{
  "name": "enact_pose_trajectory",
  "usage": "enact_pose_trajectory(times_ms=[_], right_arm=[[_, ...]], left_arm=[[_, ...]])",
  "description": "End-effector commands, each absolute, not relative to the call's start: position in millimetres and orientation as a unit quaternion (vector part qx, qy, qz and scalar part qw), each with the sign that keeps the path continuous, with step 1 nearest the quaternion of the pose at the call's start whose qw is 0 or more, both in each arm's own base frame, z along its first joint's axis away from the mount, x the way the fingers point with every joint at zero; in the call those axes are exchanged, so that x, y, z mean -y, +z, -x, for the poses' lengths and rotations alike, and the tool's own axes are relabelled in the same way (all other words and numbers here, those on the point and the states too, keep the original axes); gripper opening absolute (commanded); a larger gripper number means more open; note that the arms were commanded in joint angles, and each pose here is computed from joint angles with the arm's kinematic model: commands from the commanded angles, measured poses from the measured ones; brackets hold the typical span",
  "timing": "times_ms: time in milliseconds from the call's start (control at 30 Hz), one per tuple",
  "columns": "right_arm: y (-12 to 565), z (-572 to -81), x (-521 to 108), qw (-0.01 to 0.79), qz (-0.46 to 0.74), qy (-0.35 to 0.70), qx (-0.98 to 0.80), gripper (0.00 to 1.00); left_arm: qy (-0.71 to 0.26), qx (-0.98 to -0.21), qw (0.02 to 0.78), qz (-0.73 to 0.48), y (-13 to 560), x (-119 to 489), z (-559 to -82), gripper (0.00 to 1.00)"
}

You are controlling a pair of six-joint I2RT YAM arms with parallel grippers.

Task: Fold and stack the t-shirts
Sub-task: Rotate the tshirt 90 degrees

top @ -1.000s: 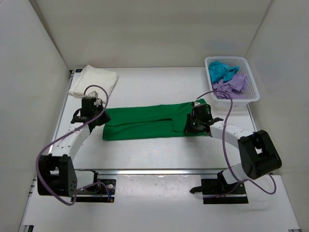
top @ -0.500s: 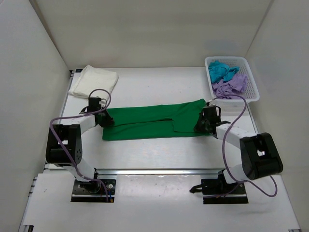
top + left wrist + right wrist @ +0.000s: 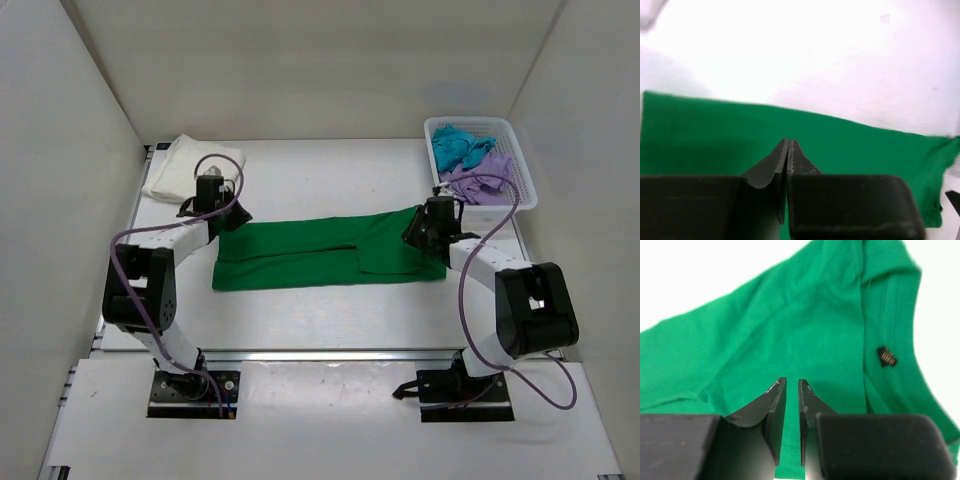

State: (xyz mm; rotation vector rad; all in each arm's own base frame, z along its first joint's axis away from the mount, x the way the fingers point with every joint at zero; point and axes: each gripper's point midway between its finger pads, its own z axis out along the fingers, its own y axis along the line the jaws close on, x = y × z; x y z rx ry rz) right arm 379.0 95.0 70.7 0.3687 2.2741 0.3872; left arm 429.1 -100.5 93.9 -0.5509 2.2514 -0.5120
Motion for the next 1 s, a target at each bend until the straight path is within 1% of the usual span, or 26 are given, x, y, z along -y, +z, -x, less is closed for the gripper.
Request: enact_pose_trajectory(times_ms=[0, 33, 200, 267, 333, 433, 567, 633, 667, 733, 767, 800, 867, 900, 967], right_arm=[[56.7, -368.8, -103.7, 0.384, -0.148, 0.161, -0.897, 0.12], [42.7, -355.6, -103.2, 0.368, -0.151, 0.159, -0.904, 0.1], [12.7, -318.0, -107.8, 0.325, -0.154, 0.153, -0.92, 0.07], [3.6, -303.8, -107.6, 0.306, -0.167, 0.16, -0.924, 0.05], [-2.9, -290.5, -109.0, 0.287, -0.171, 0.176, -0.926, 0.0], [-2.9, -266.9, -114.2, 0.279, -0.176, 0.199, -0.923, 0.0], [1.2, -245.3, -121.3, 0.28, -0.163, 0.205, -0.924, 0.02], [16.4, -251.9, -121.6, 0.302, -0.15, 0.211, -0.917, 0.07], [19.6, -253.2, -118.8, 0.302, -0.146, 0.207, -0.919, 0.12], [41.6, -273.5, -114.0, 0.326, -0.146, 0.21, -0.91, 0.19], [45.6, -277.7, -111.8, 0.328, -0.144, 0.207, -0.91, 0.21], [60.2, -290.9, -111.4, 0.344, -0.146, 0.21, -0.904, 0.24], [75.1, -316.1, -100.3, 0.371, -0.148, 0.179, -0.899, 0.25], [76.2, -322.9, -94.1, 0.38, -0.156, 0.162, -0.897, 0.26], [70.0, -339.7, -82.2, 0.381, -0.166, 0.155, -0.896, 0.27]], left_arm=[[-0.201, -0.888, 0.321, 0.262, 48.5, 82.2, -407.8, 0.04], [-0.197, -0.888, 0.312, 0.274, 39.9, 74.0, -398.6, 0.04], [-0.193, -0.89, 0.284, 0.301, 18.7, 57.1, -362.2, 0.03], [-0.2, -0.875, 0.294, 0.327, 24.0, 41.6, -357.9, 0.04], [-0.192, -0.874, 0.298, 0.333, 23.4, 34.0, -348.9, 0.04], [-0.164, -0.877, 0.305, 0.333, 29.1, 20.0, -338.3, 0.04], [-0.165, -0.862, 0.346, 0.332, 56.9, 9.9, -338.1, 0.05], [-0.155, -0.858, 0.376, 0.315, 77.9, 13.4, -340.8, 0.05], [-0.155, -0.853, 0.392, 0.31, 89.0, 14.3, -346.8, 0.06], [-0.164, -0.844, 0.422, 0.288, 113.6, 27.6, -357.2, 0.07], [-0.168, -0.841, 0.429, 0.284, 120.4, 29.5, -361.1, 0.08], [-0.177, -0.841, 0.436, 0.267, 128.4, 43.6, -368.2, 0.08], [-0.18, -0.852, 0.424, 0.248, 123.5, 60.6, -378.4, 0.08], [-0.182, -0.852, 0.426, 0.245, 127.0, 63.2, -385.8, 0.08], [-0.192, -0.859, 0.408, 0.242, 115.1, 70.0, -393.4, 0.07]])
